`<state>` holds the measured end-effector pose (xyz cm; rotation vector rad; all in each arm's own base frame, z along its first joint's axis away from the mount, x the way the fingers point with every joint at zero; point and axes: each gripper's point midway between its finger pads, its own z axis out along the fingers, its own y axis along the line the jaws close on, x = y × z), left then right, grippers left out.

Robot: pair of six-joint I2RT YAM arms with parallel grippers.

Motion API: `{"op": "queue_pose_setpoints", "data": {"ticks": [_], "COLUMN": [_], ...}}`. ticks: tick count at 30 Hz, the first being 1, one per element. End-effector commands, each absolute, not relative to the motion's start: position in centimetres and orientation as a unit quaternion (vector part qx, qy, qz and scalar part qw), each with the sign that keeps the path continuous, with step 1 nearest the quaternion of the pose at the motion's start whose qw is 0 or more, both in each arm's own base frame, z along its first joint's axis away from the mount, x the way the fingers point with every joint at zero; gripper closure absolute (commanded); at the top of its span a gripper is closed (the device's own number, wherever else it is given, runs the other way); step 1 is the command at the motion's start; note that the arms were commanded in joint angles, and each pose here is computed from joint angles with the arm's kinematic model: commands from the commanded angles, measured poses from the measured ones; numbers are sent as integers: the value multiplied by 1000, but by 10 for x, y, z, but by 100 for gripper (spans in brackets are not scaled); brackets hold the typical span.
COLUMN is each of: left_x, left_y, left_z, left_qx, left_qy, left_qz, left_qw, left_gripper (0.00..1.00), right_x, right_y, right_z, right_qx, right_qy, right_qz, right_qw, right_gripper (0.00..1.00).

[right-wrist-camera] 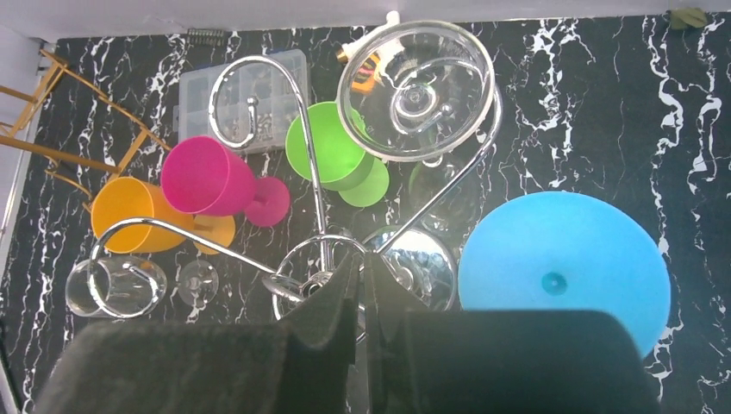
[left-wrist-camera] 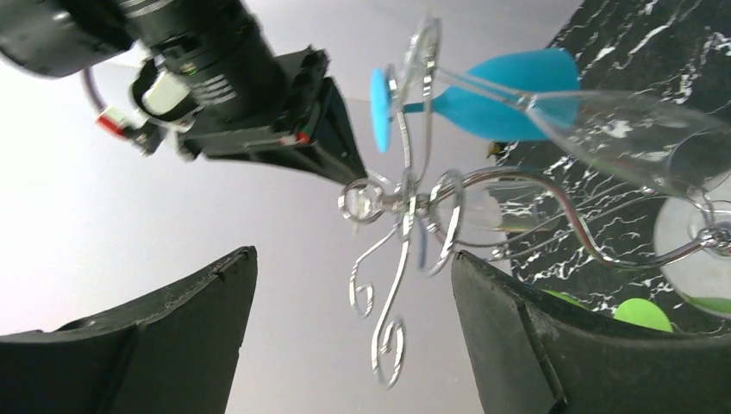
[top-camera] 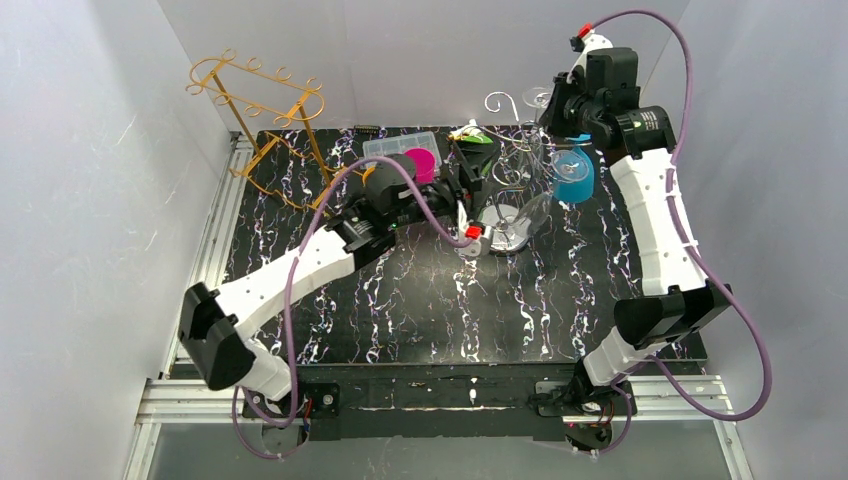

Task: Place the wine glass upside down on the wine glass rack
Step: Adjust the wine rack at the center of the board.

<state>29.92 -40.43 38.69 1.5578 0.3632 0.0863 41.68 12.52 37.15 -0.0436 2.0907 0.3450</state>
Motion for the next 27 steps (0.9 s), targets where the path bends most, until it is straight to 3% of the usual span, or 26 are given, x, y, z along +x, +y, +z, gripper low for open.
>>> {"op": "queue_pose_setpoints", "data": {"ticks": [1,7,14,18,24,27], "left_x": [302,338,372,374,376,377], "left_y": [-363,-331,-330,-342,-353,-356], "left_z": [412,402,385,387,394,394], "left_qx": [666,669,695,703,706,707], "left_qy": [206,253,226,194,158,153], "left_qz": [64,67,90,87,95,94], "left_qw": [714,695,677,678,684,684], "left_gripper": [17,9,17,28,52,59], "right_x": [408,397,383,373,362,358], "right_y": [121,120,120,123,140,148], "right_z": [406,417,432,436,430,425], "right_qx": [-12,-6,5,-1,-22,-33], "right_qy": [840,833,824,821,823,824], "right_qz": [148,160,177,189,237,255], "right_qw": [523,530,538,539,516,504], "right_gripper": [86,89,92,93,94,94]}}
